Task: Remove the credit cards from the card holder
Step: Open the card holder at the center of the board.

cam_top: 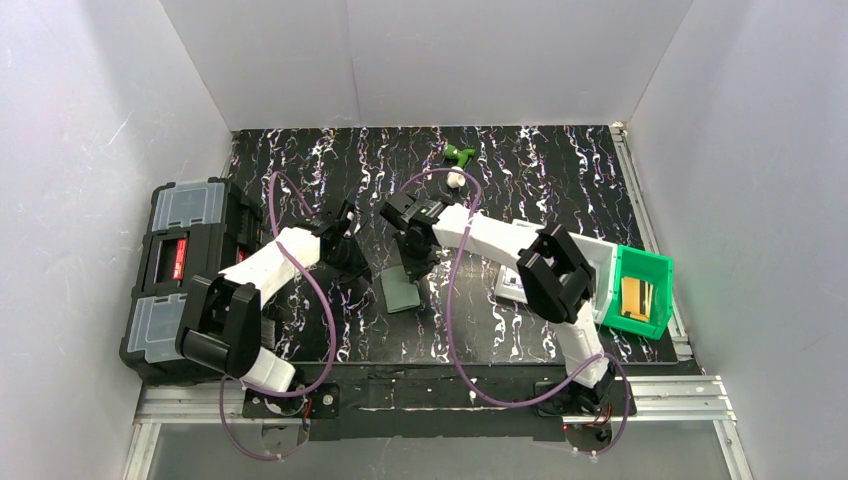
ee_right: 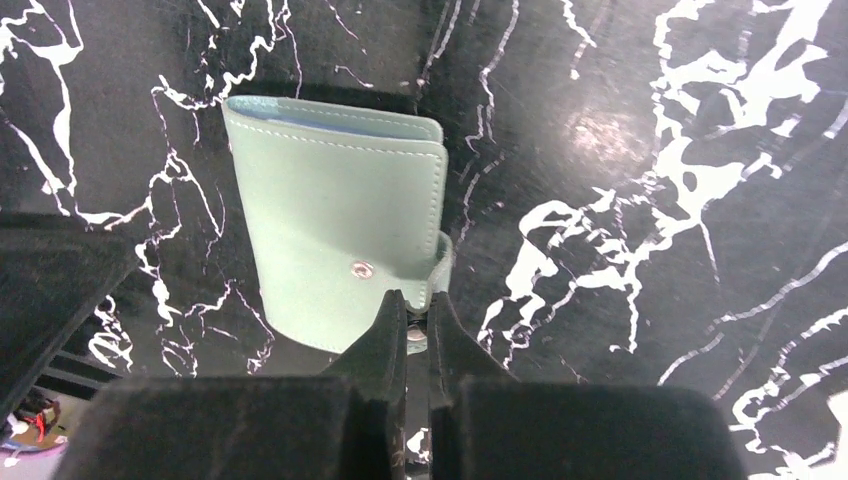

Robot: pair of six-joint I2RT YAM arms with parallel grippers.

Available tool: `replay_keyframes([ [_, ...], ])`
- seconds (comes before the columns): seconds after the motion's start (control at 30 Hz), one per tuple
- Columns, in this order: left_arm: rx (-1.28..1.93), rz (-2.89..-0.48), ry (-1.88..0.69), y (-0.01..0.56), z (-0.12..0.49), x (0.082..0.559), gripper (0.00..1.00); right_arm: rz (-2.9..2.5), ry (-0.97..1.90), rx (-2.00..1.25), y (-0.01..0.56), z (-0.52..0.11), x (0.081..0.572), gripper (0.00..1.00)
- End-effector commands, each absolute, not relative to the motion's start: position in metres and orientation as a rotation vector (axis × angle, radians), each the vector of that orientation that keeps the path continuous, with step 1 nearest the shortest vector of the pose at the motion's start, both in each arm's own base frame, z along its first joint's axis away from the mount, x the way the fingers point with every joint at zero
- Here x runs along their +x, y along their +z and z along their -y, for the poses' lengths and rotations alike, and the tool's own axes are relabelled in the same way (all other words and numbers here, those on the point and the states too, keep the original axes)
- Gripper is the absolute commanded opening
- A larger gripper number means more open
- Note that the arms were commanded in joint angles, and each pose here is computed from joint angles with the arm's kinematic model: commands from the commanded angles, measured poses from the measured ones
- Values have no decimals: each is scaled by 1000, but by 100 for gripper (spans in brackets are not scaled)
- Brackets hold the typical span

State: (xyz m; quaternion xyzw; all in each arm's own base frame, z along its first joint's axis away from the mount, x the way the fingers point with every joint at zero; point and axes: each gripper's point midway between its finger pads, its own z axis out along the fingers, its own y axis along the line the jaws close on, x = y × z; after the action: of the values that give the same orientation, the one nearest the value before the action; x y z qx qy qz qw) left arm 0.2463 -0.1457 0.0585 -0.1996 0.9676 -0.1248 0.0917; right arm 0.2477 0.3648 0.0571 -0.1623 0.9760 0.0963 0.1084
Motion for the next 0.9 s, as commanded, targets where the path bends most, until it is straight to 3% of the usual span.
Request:
replay_keyframes([
  [0.0,-582,-2875,-411,64,148,243,29,-2755,348,-452,102,-359,257,1],
  [0.4,-529,-2865,-458,72,155,241,34,-2659,469,-440,159,-345,249,1],
  [0.87,-498,-2855,-483,74,157,232,42,-2686,760,-499,176,-377,226,1],
])
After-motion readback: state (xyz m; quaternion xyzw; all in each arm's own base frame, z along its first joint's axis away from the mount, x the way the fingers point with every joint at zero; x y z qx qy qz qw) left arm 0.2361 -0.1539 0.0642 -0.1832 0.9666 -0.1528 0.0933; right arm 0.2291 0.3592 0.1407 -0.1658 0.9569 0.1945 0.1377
